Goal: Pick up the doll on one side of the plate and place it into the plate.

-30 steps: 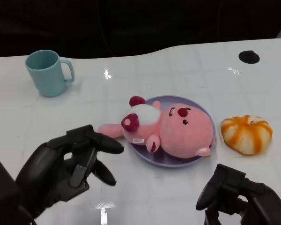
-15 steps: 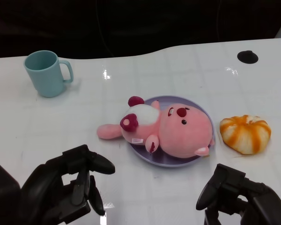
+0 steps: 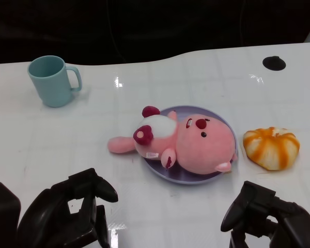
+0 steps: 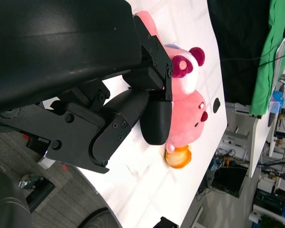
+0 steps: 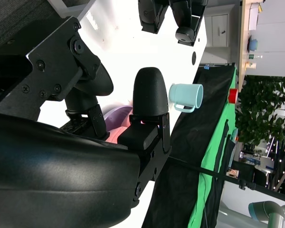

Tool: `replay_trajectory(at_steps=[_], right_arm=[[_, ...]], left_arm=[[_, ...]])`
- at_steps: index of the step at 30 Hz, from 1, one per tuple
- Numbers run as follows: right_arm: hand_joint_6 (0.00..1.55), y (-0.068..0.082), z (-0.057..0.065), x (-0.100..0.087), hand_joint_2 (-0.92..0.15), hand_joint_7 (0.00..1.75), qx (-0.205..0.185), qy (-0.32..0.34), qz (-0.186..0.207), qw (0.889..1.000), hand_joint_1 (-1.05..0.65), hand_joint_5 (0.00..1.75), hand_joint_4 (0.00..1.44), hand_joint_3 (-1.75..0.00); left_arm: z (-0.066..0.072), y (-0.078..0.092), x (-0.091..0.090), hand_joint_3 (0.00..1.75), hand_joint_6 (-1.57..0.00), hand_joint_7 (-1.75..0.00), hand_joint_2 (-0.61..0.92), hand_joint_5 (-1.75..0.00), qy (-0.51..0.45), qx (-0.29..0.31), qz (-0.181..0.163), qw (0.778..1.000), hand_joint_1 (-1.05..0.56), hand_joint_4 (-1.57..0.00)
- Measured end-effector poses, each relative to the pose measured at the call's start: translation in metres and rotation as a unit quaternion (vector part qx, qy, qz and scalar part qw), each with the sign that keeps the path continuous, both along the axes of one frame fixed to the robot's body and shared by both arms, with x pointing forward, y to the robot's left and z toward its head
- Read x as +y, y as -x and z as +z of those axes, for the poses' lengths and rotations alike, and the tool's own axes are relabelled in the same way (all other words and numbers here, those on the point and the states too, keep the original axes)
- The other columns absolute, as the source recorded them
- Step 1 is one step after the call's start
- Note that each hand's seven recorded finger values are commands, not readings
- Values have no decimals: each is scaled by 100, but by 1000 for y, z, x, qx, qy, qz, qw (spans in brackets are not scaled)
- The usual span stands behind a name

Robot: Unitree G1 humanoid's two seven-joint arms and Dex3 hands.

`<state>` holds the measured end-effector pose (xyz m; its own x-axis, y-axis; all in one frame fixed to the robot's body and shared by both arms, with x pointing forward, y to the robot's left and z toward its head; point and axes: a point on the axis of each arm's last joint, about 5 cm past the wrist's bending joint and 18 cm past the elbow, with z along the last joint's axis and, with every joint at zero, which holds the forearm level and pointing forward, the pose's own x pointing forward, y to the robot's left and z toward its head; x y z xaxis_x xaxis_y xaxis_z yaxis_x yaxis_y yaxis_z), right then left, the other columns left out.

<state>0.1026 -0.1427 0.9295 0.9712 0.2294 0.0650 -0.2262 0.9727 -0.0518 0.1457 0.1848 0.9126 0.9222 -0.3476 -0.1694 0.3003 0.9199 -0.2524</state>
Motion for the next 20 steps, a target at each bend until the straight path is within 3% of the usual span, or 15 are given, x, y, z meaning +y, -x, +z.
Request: replay_trajectory(at_steps=[20], right_arm=[[61, 0, -1, -1, -38, 154, -5, -4, 0, 1000, 11, 175, 69, -142]], left_arm=[[-1, 0, -1, 145, -78, -169, 41, -175, 0, -5, -8, 1000, -8, -95]])
